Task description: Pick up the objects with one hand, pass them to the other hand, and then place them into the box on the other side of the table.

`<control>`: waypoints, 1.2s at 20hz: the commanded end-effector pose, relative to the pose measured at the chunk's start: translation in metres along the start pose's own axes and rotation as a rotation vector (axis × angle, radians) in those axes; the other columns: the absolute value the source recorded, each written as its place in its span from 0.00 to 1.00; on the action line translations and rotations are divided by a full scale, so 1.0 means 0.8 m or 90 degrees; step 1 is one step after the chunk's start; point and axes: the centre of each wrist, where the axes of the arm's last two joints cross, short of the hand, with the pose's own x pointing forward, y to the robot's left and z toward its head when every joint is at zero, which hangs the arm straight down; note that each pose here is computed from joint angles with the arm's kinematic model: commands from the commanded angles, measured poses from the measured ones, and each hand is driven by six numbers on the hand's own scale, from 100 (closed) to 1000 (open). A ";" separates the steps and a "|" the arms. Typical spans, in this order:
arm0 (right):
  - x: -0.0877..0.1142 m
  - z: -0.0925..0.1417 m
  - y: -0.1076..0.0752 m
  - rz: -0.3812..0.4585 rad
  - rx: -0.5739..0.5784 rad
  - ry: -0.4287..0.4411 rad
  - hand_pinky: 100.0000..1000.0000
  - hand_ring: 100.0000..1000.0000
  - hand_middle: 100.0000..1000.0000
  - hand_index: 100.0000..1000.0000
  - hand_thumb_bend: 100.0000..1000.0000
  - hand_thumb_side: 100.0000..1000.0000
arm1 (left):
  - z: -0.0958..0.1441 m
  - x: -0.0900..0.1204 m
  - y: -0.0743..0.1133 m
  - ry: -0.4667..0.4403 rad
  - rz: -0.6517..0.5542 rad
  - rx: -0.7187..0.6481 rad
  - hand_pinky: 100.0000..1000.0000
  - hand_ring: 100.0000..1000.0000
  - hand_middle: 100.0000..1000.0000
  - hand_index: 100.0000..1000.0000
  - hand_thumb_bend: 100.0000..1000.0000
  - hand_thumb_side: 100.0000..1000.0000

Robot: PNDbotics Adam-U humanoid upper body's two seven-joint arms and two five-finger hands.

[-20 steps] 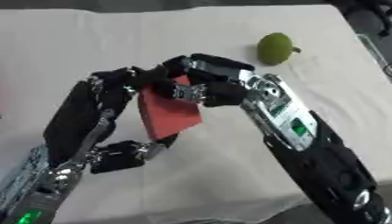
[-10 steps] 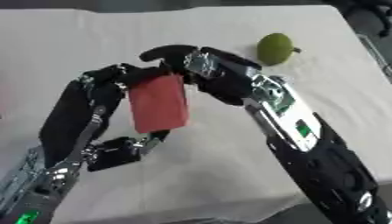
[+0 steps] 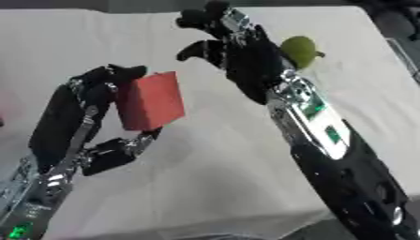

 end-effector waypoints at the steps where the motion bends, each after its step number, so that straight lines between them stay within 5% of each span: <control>1: 0.018 -0.002 -0.008 -0.011 -0.048 -0.052 0.92 0.64 0.87 0.87 0.02 0.87 | 0.005 -0.015 0.008 0.014 -0.034 0.005 0.29 0.00 0.22 0.84 0.00 0.00; 5: 0.032 0.001 -0.028 -0.029 -0.126 -0.149 0.91 0.65 0.86 0.88 0.04 0.78 | 0.033 -0.052 0.028 0.081 -0.116 0.006 0.28 0.00 0.22 0.84 0.00 0.00; 8: 0.037 0.007 -0.038 -0.012 -0.164 -0.206 0.90 0.64 0.85 0.88 0.02 0.76 | 0.053 -0.085 0.069 0.148 -0.198 0.031 0.25 0.00 0.23 0.84 0.05 0.00; 14: 0.026 0.014 -0.035 0.019 -0.164 -0.184 0.91 0.63 0.85 0.88 0.00 0.78 | 0.100 -0.158 0.174 0.378 -0.389 0.037 0.27 0.00 0.31 0.86 0.14 0.00; 19: 0.020 0.015 -0.031 0.035 -0.151 -0.168 0.91 0.62 0.84 0.87 0.00 0.78 | 0.154 -0.230 0.230 0.602 -0.515 -0.045 0.33 0.02 0.42 0.89 0.21 0.00; 21: 0.018 0.016 -0.029 0.041 -0.144 -0.165 0.91 0.62 0.84 0.87 0.00 0.78 | 0.187 -0.260 0.246 0.695 -0.547 -0.106 0.36 0.07 0.50 0.91 0.31 0.00; 22: 0.017 0.015 -0.028 0.044 -0.140 -0.164 0.91 0.62 0.84 0.87 0.00 0.78 | 0.208 -0.274 0.252 0.741 -0.554 -0.150 0.39 0.11 0.56 0.94 0.36 0.03; 23: 0.016 0.015 -0.027 0.046 -0.135 -0.163 0.91 0.61 0.84 0.87 0.00 0.78 | 0.226 -0.285 0.258 0.779 -0.552 -0.192 0.44 0.18 0.67 0.97 0.36 0.42; 24: 0.016 0.016 -0.027 0.049 -0.132 -0.164 0.91 0.61 0.84 0.87 0.00 0.78 | 0.238 -0.293 0.264 0.806 -0.540 -0.219 0.48 0.24 0.74 0.99 0.34 0.63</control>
